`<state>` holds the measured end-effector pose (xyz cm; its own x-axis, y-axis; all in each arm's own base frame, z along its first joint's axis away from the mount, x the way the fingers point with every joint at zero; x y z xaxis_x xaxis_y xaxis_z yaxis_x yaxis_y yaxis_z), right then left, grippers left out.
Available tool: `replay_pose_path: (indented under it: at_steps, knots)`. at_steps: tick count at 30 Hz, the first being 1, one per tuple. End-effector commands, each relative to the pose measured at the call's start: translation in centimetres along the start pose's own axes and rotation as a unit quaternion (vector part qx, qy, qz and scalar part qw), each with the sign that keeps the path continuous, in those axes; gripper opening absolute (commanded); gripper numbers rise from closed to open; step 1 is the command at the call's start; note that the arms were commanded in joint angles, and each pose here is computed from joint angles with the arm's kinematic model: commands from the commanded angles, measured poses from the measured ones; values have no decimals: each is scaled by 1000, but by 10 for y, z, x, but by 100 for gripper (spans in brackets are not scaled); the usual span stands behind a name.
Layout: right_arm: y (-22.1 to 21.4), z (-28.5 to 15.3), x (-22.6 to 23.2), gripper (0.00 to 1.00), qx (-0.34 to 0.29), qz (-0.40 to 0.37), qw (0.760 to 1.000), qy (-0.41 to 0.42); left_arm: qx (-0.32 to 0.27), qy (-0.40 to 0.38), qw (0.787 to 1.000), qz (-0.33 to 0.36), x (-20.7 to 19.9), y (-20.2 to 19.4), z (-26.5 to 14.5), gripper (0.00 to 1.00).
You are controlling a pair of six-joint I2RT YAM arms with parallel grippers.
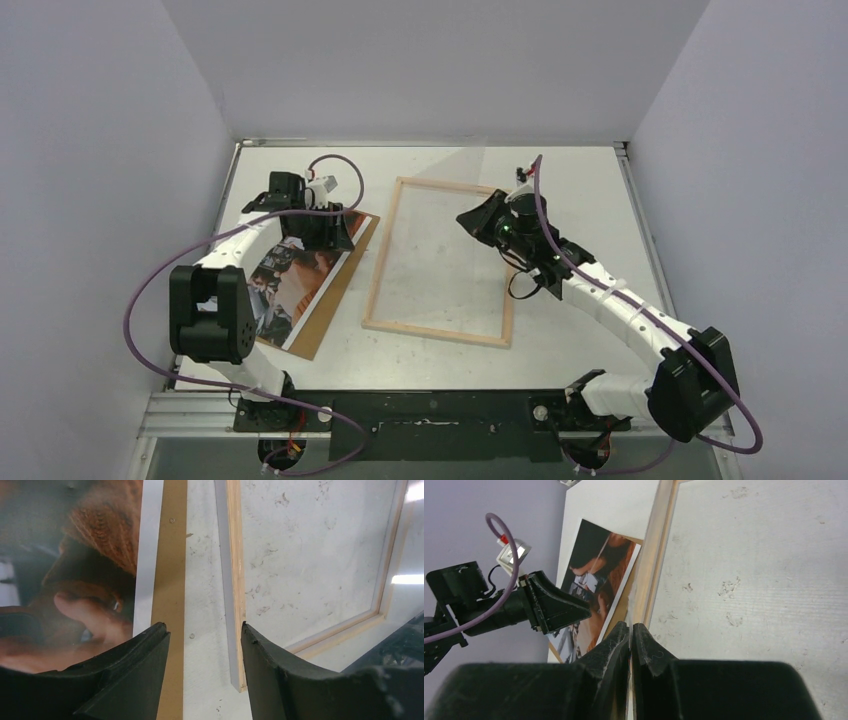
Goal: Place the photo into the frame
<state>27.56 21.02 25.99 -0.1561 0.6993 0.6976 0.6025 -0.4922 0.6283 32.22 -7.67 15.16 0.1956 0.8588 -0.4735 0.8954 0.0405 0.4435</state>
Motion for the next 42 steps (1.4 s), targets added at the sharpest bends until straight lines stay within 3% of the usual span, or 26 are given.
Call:
replay_pose_path:
  at_steps: [1,8,19,29,42]
  knots:
    - [14,9,4,5,-76,23,997,26,-19,15,999,33,6,5,7,51]
    - [5,13,-26,5,-77,9,997,-7,-2,15,999,51,3,-8,28,44]
    - [3,8,-70,5,-47,-2,999,-27,17,15,997,77,-17,-16,52,42]
    - [-20,28,-88,5,31,5,999,3,19,27,996,78,-20,-13,66,39]
    - [-29,18,-111,5,37,34,999,-12,15,7,998,67,-22,-8,64,32]
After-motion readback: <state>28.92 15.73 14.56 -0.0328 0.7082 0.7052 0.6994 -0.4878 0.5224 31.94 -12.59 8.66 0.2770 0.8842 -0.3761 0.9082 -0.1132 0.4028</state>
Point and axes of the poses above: each gripper's point midway between its finger pads, its own z axis out along the fingers, its own x axis along the line the jaws close on, y = z × x, the point moved 7 cm from there along -z, back along the fingers, and after that the axes turned 2 degrees about -z, right-handed, at the moved point
